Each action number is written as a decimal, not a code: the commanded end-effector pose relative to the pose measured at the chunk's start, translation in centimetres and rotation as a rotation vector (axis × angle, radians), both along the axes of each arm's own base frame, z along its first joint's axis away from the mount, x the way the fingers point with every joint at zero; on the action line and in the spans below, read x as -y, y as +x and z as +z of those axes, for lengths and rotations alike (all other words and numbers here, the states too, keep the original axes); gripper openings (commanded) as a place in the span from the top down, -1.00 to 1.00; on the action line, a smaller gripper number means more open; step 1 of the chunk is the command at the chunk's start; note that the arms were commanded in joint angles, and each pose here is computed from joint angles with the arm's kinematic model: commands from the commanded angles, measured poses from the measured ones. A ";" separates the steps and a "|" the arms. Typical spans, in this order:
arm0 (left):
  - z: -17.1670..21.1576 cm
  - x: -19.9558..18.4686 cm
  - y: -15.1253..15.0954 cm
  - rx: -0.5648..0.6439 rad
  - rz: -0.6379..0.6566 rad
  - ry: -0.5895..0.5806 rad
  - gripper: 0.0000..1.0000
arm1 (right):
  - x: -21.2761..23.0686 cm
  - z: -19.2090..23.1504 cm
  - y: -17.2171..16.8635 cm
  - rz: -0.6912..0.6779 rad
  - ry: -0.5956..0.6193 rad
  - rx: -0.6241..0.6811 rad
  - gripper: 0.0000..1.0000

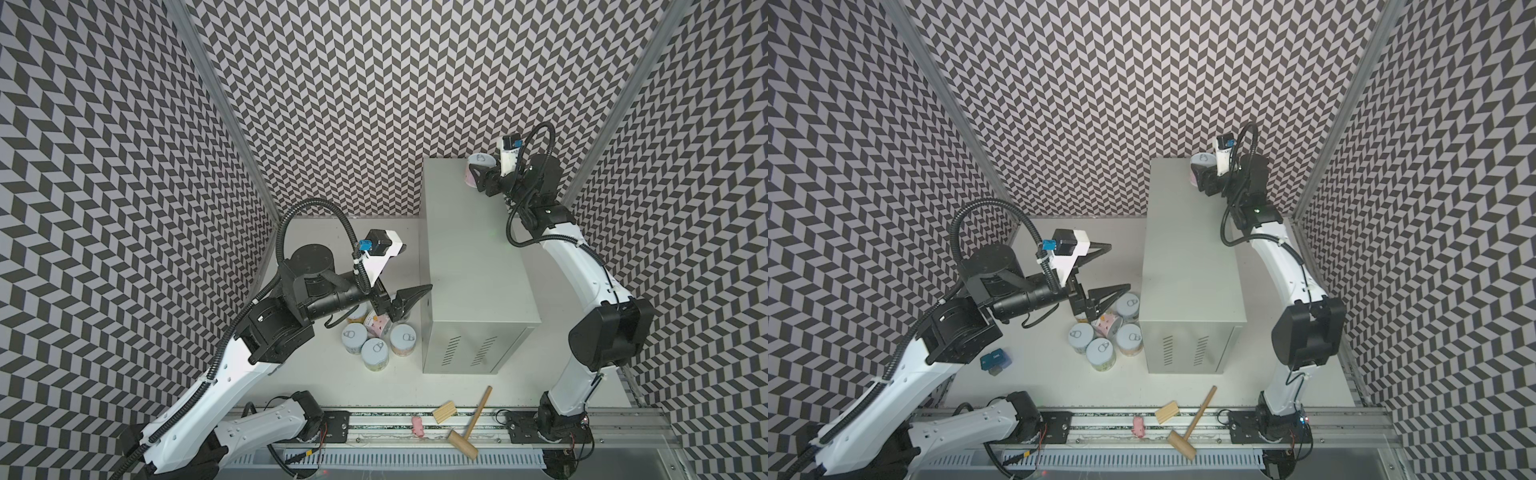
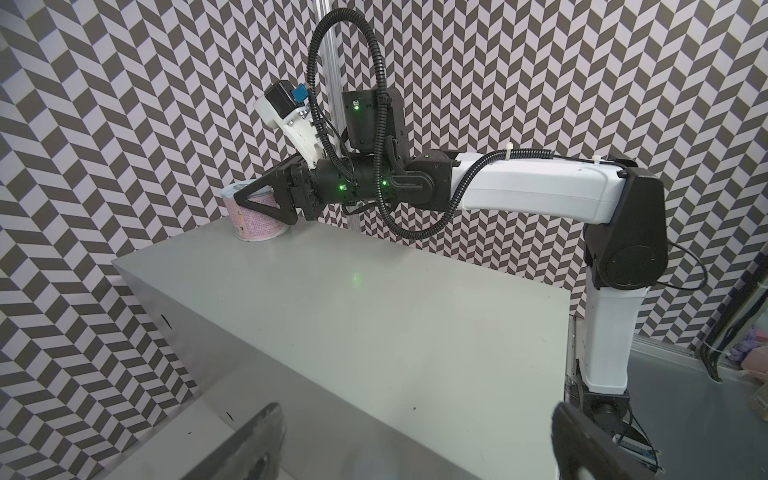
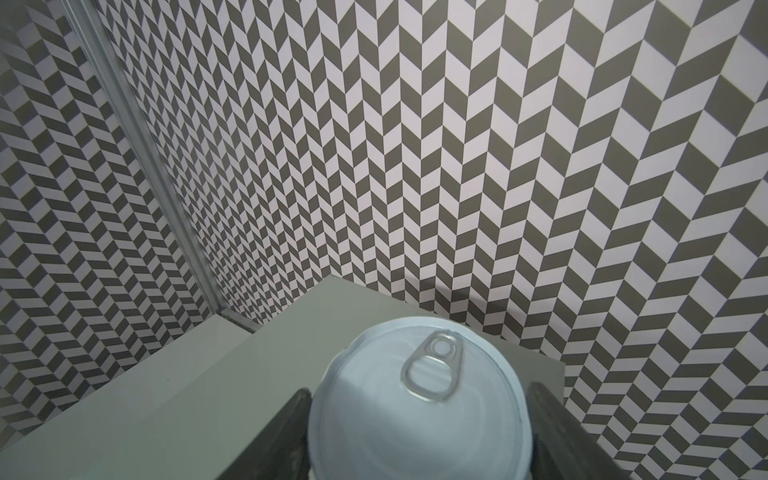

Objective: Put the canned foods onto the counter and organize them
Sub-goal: 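Lower the pink can onto the cabinet top with the right gripper, then open the right gripper and withdraw it from the pink can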

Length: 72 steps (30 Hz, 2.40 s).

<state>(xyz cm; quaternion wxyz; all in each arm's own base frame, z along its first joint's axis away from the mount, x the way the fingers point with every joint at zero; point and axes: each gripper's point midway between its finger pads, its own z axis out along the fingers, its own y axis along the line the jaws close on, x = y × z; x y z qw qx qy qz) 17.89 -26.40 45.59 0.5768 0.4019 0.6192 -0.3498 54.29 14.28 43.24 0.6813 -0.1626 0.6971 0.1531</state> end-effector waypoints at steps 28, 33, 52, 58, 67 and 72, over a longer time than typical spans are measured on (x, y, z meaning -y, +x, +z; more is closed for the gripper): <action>0.6 -0.2 0.8 0.014 0.033 -0.020 -1.00 | 0.3 5.8 -1.3 0.015 0.059 0.108 -0.78; 0.6 -0.3 1.2 -0.010 0.054 -0.024 -1.00 | 0.8 8.8 -4.8 0.019 0.098 0.139 -0.98; -3.8 -4.1 7.3 -0.258 0.469 -0.019 -1.00 | -3.4 5.9 -23.0 0.150 0.057 -0.036 -0.99; -9.4 -8.9 9.8 -0.468 0.685 -0.007 -1.00 | -6.8 3.8 -27.8 0.324 0.026 -0.106 -0.99; -20.5 -17.2 11.6 -0.810 0.972 0.069 -1.00 | -11.1 2.6 -33.1 0.515 -0.057 -0.175 -0.98; -22.8 -18.4 12.2 -0.846 1.028 0.095 -1.00 | -14.1 0.7 -34.6 0.534 -0.199 -0.267 -0.98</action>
